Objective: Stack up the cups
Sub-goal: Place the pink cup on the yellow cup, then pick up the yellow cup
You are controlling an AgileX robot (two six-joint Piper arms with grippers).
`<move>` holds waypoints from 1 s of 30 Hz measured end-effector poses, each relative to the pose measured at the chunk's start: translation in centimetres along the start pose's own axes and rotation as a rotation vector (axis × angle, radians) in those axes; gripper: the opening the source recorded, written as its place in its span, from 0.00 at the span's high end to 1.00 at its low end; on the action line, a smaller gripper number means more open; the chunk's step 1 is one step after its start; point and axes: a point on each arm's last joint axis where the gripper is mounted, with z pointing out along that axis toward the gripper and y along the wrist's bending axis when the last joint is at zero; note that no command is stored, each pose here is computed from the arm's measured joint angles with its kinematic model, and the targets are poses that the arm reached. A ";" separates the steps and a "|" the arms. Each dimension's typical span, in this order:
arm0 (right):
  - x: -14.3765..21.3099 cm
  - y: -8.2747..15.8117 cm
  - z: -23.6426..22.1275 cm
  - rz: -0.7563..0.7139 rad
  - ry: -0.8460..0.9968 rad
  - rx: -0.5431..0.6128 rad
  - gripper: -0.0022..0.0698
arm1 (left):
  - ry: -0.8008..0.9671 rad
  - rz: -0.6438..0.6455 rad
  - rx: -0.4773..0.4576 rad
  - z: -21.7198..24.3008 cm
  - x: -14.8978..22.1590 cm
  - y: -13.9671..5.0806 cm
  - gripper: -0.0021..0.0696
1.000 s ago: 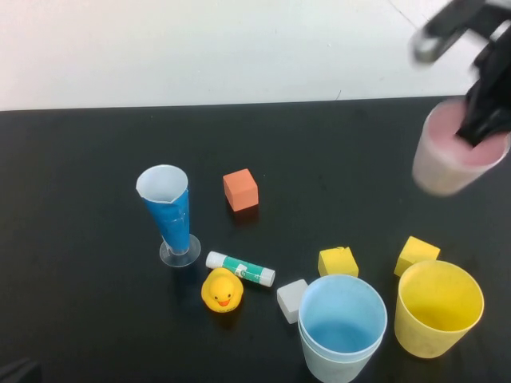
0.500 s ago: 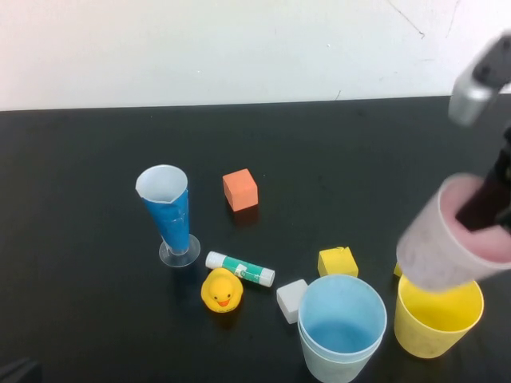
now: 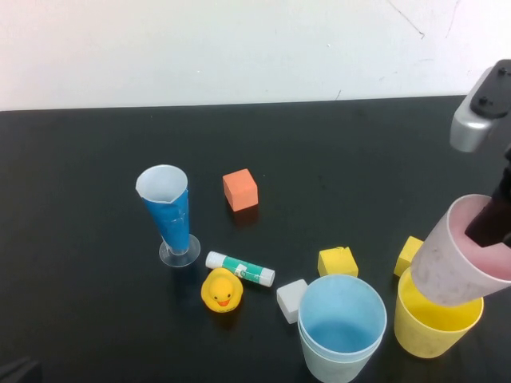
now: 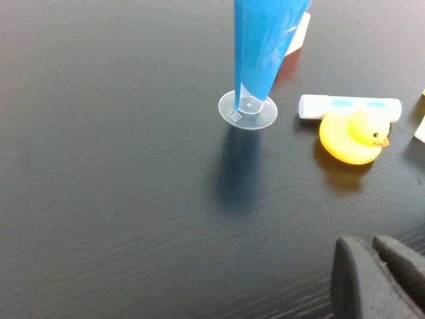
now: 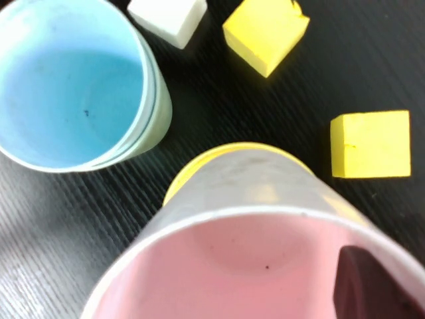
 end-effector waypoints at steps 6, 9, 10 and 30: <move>0.0 -0.1 0.1 -0.017 0.004 -0.002 0.85 | -0.002 0.000 0.001 0.0 0.0 0.0 0.97; -0.1 -0.3 0.5 -0.018 0.011 -0.007 0.75 | -0.002 0.000 0.001 0.0 0.0 0.0 0.97; -0.1 -0.3 0.6 -0.019 0.015 -0.010 0.72 | -0.002 0.000 0.001 0.0 0.0 0.0 0.97; -1.1 -1.4 9.8 -0.014 0.203 -0.201 0.76 | -0.004 0.006 -0.003 0.0 0.0 0.0 0.97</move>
